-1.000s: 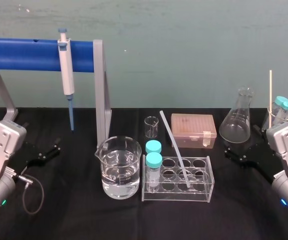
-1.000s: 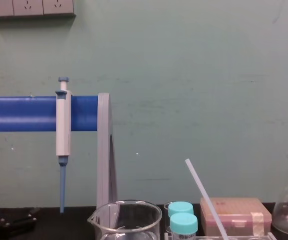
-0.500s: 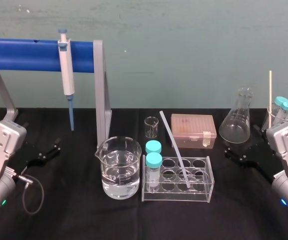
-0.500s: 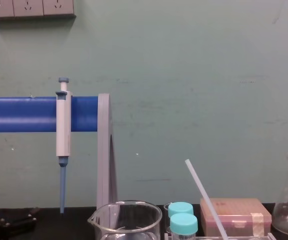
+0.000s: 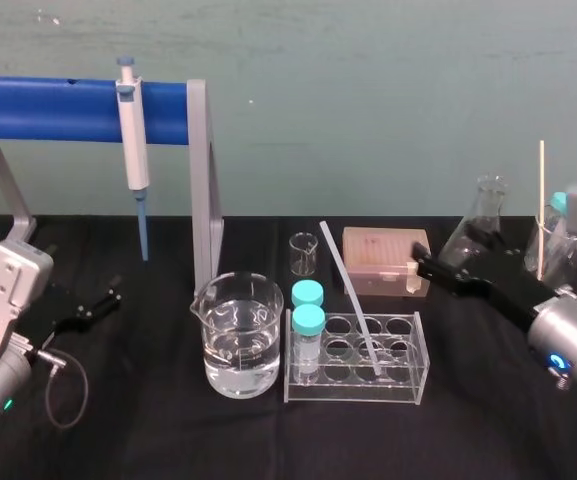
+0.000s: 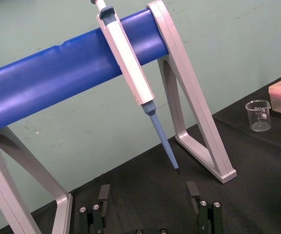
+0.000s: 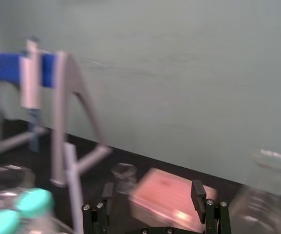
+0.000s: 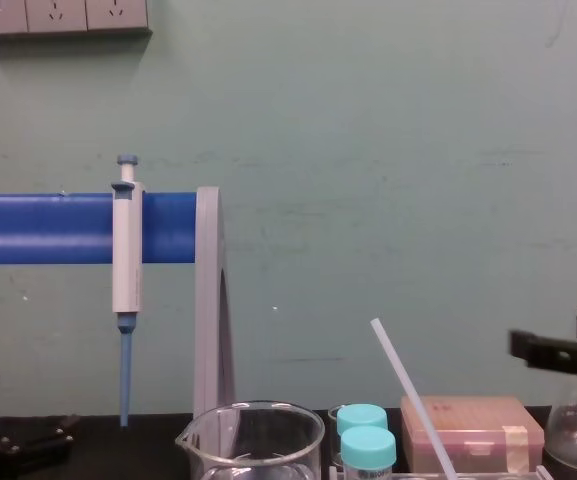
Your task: Pick up the stirring rod with one hand, then place it down.
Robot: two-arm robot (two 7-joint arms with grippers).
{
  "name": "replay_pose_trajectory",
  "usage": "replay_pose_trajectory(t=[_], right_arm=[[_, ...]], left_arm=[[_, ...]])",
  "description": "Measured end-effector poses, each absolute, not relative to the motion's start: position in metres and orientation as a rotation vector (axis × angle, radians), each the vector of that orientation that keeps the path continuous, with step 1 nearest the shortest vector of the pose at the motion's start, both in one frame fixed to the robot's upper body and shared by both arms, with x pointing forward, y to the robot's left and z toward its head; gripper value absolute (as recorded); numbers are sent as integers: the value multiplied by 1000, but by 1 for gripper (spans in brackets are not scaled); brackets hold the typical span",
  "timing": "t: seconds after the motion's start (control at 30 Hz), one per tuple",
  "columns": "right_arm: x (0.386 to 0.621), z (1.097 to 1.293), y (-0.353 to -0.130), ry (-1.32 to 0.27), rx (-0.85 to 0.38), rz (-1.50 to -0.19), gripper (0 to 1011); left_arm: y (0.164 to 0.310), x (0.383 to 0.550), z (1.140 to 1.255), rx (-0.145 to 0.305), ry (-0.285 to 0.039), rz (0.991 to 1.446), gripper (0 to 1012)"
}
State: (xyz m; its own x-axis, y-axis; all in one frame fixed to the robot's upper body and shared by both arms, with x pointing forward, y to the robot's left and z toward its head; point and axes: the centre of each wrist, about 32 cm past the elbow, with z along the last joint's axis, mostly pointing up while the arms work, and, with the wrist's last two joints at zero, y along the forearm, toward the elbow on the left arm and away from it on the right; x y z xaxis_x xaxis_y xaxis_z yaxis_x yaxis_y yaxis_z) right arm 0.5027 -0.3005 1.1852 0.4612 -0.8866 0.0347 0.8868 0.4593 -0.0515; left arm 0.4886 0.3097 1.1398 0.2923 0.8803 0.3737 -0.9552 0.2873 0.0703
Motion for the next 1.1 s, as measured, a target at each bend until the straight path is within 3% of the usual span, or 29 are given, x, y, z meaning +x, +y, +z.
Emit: replay_pose_trajectory(t=[0.23, 0.43, 0.8, 1.1], right_arm=[[517, 1205, -280, 87, -35, -907, 1000], [530, 1209, -266, 90, -62, -833, 1000], [559, 1203, -247, 103, -120, -818, 1000], [568, 1196, -240, 119, -145, -816, 1000]], left_arm=[[310, 489, 1140, 305, -285, 1248, 1000], [310, 489, 1140, 304, -285, 1248, 1000], [310, 489, 1140, 304, -285, 1248, 1000], [310, 489, 1140, 305, -285, 1248, 1000]])
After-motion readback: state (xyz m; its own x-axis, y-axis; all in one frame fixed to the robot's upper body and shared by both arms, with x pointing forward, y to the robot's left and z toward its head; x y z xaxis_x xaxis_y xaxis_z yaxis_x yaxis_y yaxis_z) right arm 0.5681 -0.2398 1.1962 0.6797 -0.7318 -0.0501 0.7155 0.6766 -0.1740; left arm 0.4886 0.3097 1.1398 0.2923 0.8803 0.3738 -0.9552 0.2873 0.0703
